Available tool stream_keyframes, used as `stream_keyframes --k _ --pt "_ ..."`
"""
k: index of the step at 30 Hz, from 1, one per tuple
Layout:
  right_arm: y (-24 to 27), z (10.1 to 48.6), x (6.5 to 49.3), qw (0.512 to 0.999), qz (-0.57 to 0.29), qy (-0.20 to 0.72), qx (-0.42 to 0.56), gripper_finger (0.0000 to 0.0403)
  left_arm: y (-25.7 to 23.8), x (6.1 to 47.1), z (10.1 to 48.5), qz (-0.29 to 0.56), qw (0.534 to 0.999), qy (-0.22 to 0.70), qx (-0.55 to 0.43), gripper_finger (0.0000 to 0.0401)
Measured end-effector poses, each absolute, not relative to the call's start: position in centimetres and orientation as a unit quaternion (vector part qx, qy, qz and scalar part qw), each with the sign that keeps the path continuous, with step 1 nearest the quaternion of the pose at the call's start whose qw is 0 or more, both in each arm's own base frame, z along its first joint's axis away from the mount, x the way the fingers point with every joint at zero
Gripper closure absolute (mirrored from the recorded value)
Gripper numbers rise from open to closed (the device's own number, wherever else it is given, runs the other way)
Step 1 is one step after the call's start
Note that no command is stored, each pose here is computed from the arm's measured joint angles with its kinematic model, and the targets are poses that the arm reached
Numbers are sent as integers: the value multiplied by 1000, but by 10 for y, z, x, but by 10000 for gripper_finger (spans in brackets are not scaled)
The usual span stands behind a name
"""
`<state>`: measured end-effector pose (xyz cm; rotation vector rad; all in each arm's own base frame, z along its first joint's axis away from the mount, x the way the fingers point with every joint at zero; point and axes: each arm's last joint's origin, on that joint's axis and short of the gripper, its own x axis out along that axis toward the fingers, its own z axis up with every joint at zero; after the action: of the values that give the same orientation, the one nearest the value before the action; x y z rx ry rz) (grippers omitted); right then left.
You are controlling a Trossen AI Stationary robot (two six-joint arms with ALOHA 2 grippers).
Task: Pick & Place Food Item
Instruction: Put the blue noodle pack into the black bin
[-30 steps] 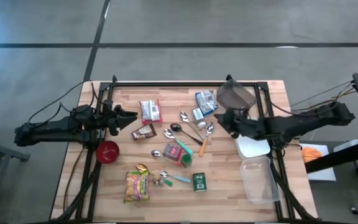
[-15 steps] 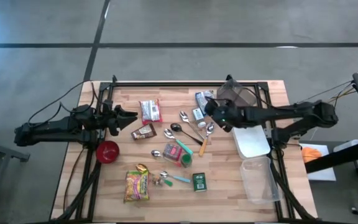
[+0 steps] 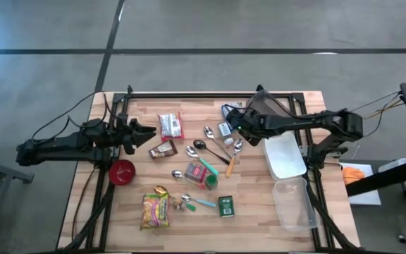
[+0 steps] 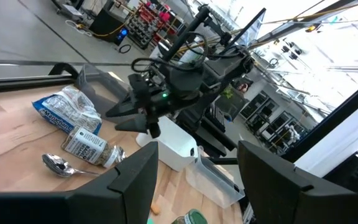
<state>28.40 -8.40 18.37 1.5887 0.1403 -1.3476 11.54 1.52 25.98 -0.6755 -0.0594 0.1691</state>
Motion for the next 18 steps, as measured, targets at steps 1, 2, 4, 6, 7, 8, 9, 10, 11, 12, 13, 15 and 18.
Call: stream_keyframes --k 1,2,4,6,7,8,9,10,11,12,13,15,18 --pt "-85 181 283 501 -562 58 656 132 15 115 260 83 940 -30 -331 181" --pt "-85 180 283 497 -565 57 656 132 15 115 260 83 940 -29 -331 181" --pt "-86 175 281 493 -575 53 650 132 15 115 260 83 940 -30 -331 181" --pt "-86 171 278 494 -588 46 639 132 15 115 260 83 940 -29 -331 181" --pt "-87 169 276 492 -593 43 636 132 15 115 260 83 939 -29 -331 181" --pt "-88 167 274 488 -596 41 636 132 15 115 260 82 940 -30 -331 181" --pt "-89 164 272 483 -600 39 636 132 15 115 260 83 940 -30 -331 181" --pt "-90 163 270 480 -604 39 635 132 15 115 260 83 939 -29 -331 181" --pt "-91 161 269 479 -606 39 634 132 15 115 260 83 939 -29 -331 181" --pt "-92 160 268 479 -609 35 631 132 15 115 260 83 940 -29 -331 181" --pt "-93 160 267 481 -612 30 627 132 15 115 260 83 940 -29 -331 181" --pt "-96 160 265 479 -617 25 624 132 15 115 260 83 939 -30 -331 181" --pt "-100 159 263 475 -621 22 623 132 15 115 260 83 940 -29 -331 181"
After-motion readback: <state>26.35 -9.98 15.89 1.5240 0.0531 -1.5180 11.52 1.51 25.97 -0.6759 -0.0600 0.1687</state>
